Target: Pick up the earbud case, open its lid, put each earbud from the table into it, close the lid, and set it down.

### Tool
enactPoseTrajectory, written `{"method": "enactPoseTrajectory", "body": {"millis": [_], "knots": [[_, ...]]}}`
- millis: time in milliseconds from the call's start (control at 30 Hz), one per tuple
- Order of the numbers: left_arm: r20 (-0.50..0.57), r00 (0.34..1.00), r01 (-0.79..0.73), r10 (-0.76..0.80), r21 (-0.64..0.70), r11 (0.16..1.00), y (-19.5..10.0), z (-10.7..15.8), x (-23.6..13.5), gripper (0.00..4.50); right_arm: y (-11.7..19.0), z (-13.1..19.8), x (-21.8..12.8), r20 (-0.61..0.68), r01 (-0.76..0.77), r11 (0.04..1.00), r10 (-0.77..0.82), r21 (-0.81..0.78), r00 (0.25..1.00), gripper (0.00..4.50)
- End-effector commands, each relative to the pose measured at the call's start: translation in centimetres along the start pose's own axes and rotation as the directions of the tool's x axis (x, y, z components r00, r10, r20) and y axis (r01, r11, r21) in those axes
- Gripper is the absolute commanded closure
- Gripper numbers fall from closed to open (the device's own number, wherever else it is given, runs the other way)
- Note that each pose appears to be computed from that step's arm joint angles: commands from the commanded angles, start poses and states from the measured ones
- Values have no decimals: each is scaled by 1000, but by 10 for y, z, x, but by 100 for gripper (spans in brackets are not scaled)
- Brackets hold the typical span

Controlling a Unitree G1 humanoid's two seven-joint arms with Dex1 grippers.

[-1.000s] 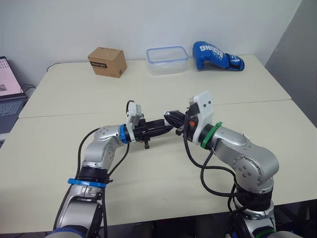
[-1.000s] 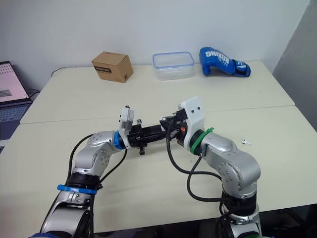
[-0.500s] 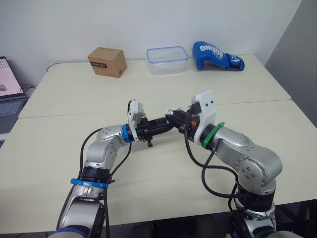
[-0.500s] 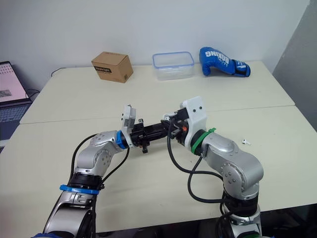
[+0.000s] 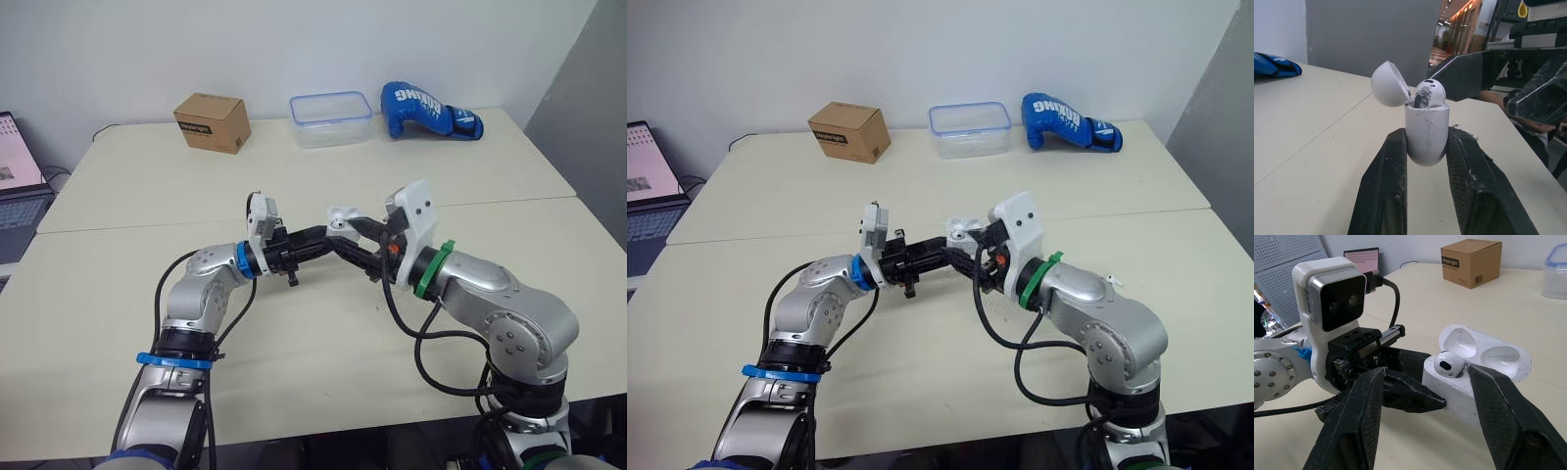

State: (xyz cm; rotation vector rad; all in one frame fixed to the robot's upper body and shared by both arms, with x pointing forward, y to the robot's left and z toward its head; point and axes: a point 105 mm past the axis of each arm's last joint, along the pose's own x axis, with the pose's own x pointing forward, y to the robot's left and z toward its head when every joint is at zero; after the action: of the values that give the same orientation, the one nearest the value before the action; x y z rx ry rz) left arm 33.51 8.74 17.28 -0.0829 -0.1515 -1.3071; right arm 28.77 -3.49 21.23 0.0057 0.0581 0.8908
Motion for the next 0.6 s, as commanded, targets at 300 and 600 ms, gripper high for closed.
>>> {"method": "enactPoseTrajectory", "body": {"millis": [300,600], "knots": [[52,997,56,-59,51,997,-7,16,-8,370,19,47,-58,45,-376,923,380,-78,924,172],[74,992,100,-103,48,994,-13,16,-20,370,-55,19,-75,-289,-207,959,146,-191,946,172]]}}
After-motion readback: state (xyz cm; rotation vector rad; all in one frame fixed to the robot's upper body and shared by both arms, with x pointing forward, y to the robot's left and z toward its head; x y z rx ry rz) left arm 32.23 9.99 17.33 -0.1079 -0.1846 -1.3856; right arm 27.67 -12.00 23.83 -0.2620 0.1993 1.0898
